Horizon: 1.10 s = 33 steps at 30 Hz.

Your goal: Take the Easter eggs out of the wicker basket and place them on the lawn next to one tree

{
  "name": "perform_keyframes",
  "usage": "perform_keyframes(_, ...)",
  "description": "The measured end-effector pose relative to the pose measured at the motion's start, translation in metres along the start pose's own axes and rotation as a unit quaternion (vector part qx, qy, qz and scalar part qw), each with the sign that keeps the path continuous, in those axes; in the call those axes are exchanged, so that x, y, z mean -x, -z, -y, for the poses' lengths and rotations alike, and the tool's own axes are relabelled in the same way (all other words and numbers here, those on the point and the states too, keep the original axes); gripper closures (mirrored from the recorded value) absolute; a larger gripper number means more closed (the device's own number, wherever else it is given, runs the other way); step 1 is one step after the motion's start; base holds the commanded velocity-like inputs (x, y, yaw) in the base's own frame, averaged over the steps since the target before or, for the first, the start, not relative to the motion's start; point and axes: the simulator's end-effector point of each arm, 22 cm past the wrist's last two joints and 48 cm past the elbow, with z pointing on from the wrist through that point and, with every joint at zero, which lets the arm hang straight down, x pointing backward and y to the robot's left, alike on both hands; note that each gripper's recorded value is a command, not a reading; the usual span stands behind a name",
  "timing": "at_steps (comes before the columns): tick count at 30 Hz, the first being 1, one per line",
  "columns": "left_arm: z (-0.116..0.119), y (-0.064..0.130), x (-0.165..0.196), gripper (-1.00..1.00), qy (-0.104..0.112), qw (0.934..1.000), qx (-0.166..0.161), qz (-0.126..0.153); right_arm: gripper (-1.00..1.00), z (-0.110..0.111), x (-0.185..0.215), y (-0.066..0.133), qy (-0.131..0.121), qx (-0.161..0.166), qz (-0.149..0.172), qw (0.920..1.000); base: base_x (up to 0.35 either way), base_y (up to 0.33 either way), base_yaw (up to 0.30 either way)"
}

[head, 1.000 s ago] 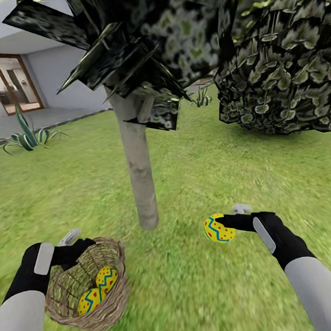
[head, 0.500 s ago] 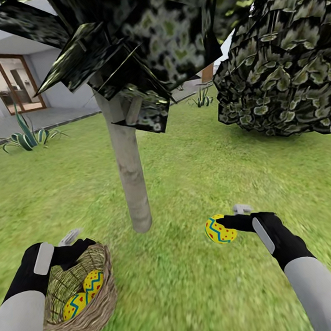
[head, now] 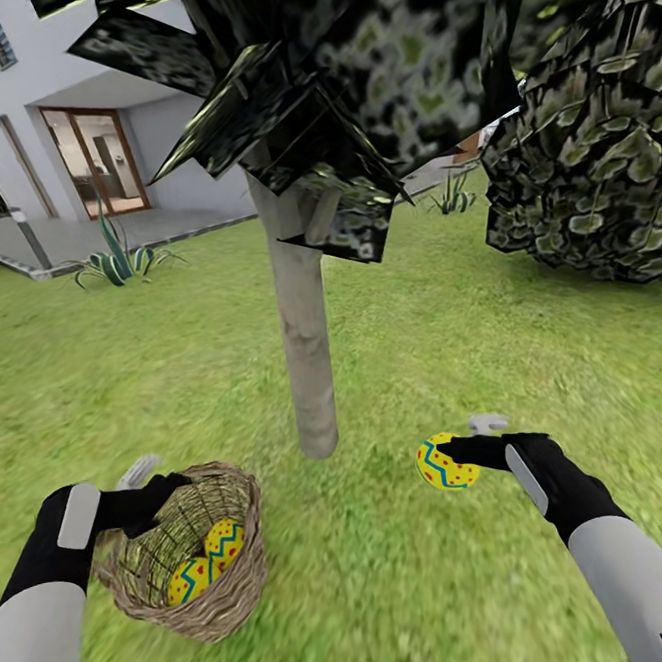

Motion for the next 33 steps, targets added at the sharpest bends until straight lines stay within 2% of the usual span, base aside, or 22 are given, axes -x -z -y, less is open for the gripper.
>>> perform_keyframes(3, 0.000, 0.000, -0.008, -1.00, 0.015, 0.9996, -0.021, -0.014, 1.00, 0.000, 0.000, 0.000, 0.000, 0.001, 0.000, 1.0000, 0.000, 0.000, 0.273)
perform_keyframes(4, 0.002, -0.002, -0.015, -1.00, 0.013, 0.9993, -0.027, -0.023, 1.00, 0.000, 0.000, 0.000, 0.000, 0.001, 0.000, 1.0000, 0.000, 0.000, 0.276)
perform_keyframes(5, 0.007, -0.009, -0.034, -1.00, -0.002, 0.9986, -0.030, -0.042, 1.00, 0.000, 0.000, 0.000, 0.000, 0.001, 0.000, 1.0000, 0.000, 0.000, 0.276)
perform_keyframes(7, 0.027, -0.021, -0.076, -1.00, -0.046, 0.9943, -0.042, -0.087, 1.00, 0.000, 0.000, 0.000, 0.000, 0.000, 0.000, 1.0000, 0.000, 0.000, 0.276)
perform_keyframes(9, 0.053, -0.029, -0.131, -1.00, -0.098, 0.9819, -0.065, -0.149, 1.00, 0.000, 0.000, 0.000, 0.000, 0.000, 0.000, 1.0000, 0.000, 0.000, 0.276)
perform_keyframes(11, 0.083, -0.020, -0.181, -1.00, -0.150, 0.9611, -0.104, -0.207, 1.00, 0.000, 0.000, 0.000, 0.000, 0.000, 0.000, 1.0000, 0.000, 0.000, 0.276)
perform_keyframes(13, 0.120, 0.000, -0.217, -1.00, -0.180, 0.9401, -0.157, -0.243, 1.00, 0.000, 0.000, 0.000, 0.000, 0.000, 0.000, 1.0000, 0.000, 0.000, 0.276)
perform_keyframes(15, 0.145, 0.018, -0.236, -1.00, -0.212, 0.9248, -0.189, -0.253, 1.00, 0.000, 0.000, 0.000, 0.000, 0.000, 0.000, 1.0000, 0.000, 0.000, 0.276)
perform_keyframes(16, 0.154, 0.023, -0.242, -1.00, -0.222, 0.9200, -0.200, -0.253, 1.00, 0.000, 0.000, 0.000, 0.000, 0.000, 0.000, 1.0000, 0.000, 0.000, 0.276)
perform_keyframes(20, 0.172, 0.029, -0.247, -1.00, -0.227, 0.9164, -0.218, -0.247, 1.00, 0.004, 0.001, 0.001, 0.001, -0.003, 0.001, 1.0000, 0.000, -0.002, 0.201)
perform_keyframes(23, 0.209, 0.023, -0.282, -1.00, -0.214, 0.9109, -0.246, -0.253, 1.00, 0.005, 0.010, 0.002, 0.008, -0.004, 0.022, 0.9997, 0.000, -0.220, 0.020)
perform_keyframes(28, 0.228, 0.014, -0.284, -1.00, -0.202, 0.9189, -0.255, -0.223, 1.00, 0.005, 0.019, 0.003, 0.016, -0.006, 0.038, 0.9991, 0.001, -0.326, 0.003)
perform_keyframes(32, 0.246, 0.017, -0.295, -1.00, -0.194, 0.9159, -0.271, -0.224, 1.00, 0.005, 0.016, 0.001, 0.026, -0.011, 0.033, 0.9990, 0.061, -0.335, 0.209)
perform_keyframes(33, 0.250, 0.016, -0.288, -1.00, -0.184, 0.9192, -0.276, -0.213, 1.00, 0.007, 0.014, 0.001, 0.036, -0.017, 0.030, 0.9988, 0.077, -0.331, 0.287)
